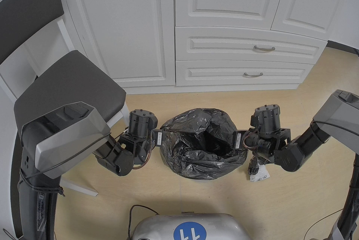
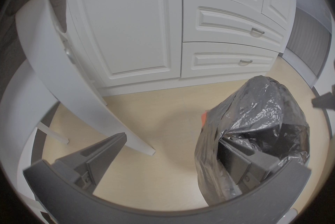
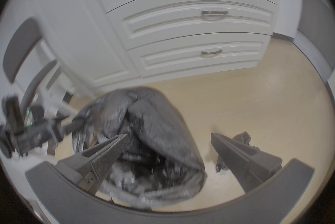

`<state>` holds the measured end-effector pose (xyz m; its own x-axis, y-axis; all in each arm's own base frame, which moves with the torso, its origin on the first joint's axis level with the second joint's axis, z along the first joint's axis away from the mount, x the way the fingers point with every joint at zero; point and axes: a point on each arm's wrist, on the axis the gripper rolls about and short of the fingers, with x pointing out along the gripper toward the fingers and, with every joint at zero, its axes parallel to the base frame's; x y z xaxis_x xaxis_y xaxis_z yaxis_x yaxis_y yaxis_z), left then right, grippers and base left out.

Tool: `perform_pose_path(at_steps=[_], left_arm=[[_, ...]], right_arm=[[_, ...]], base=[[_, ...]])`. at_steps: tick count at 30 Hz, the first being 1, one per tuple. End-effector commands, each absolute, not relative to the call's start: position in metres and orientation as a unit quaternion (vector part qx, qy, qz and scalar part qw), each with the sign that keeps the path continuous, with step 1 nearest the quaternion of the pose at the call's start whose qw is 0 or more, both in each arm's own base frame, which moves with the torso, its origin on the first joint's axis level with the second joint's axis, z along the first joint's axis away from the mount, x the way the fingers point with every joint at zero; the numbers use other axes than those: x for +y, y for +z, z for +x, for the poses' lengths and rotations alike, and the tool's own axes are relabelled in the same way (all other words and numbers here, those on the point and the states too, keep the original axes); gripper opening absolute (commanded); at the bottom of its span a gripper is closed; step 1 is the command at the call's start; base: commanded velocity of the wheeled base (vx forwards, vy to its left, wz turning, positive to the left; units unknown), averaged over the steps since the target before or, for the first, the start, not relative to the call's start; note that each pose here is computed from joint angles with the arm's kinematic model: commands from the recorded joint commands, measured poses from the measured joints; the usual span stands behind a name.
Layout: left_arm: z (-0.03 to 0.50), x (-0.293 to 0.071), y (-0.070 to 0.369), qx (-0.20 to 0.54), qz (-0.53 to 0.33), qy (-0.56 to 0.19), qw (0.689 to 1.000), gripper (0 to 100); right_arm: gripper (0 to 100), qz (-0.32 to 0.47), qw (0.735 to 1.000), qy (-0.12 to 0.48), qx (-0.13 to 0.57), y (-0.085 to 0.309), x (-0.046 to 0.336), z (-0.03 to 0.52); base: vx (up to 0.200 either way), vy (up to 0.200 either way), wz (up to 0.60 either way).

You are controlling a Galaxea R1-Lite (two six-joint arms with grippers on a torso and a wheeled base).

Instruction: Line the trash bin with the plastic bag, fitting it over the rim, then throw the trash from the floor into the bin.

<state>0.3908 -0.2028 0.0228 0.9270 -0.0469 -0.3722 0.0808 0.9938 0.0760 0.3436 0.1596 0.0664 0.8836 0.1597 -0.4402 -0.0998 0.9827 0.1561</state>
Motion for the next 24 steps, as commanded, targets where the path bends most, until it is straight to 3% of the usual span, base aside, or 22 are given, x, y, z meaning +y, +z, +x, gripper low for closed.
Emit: perform_pose_path(at_steps=[1,17,24], left_arm=[[0.398,-0.189,0.021,0.187,0.047,-0.015,0.981,100],[0.41,-0.219,0.029,0.15,-0.013,-0.033,0.988,100],[0.399,-0.215,0.034,0.157,-0.009,-0.038,0.987,100]], right_arm=[[100,0.025,0.961,0.141,0.236,0.072,0.172,0.305],[100,0.042,0.928,0.238,0.285,0.01,0.202,0.302],[100,-0.04,0.906,0.334,0.258,0.003,0.187,0.326]], base=[[0.0,0.0,0.0],[0.0,0.0,0.0],[0.0,0.0,0.0]])
